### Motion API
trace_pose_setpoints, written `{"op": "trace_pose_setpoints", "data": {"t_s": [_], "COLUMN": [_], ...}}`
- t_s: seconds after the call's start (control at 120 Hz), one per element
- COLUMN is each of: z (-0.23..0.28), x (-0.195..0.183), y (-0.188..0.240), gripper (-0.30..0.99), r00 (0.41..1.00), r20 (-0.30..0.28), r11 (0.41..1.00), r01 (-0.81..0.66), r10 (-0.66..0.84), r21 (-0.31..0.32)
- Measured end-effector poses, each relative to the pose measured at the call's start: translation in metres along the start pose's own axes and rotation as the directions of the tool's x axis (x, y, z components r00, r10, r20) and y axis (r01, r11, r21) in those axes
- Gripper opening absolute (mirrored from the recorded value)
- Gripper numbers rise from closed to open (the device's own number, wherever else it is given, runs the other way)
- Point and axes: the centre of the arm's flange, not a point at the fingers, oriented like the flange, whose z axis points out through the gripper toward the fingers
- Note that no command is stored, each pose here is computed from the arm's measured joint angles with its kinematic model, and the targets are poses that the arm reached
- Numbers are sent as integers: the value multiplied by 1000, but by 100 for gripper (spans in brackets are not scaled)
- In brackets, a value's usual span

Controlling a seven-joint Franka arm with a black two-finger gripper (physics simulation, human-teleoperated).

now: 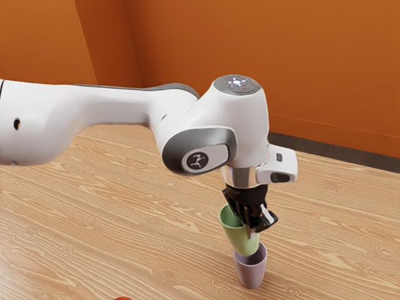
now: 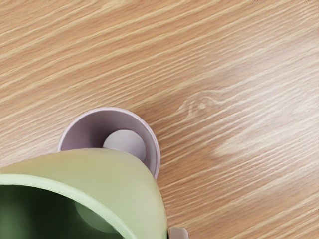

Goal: Place the left cup onto the right cup

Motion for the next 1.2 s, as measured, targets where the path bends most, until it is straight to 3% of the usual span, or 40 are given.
{"op": "trace_pose_setpoints", "data": {"t_s": [0.275, 0.567, 1.117, 1.2], "z": [26, 26, 54, 59], "x": [12, 27, 31, 29], "y": [-10, -13, -17, -16], "gripper": [-9, -9, -9, 8], "r00": [998, 998, 996, 996], "r20": [34, 3, 41, 51], "r11": [999, 998, 997, 997], "r01": [45, 55, 81, 81], "r10": [-44, -55, -80, -80], "r21": [-17, -16, -19, -20]}}
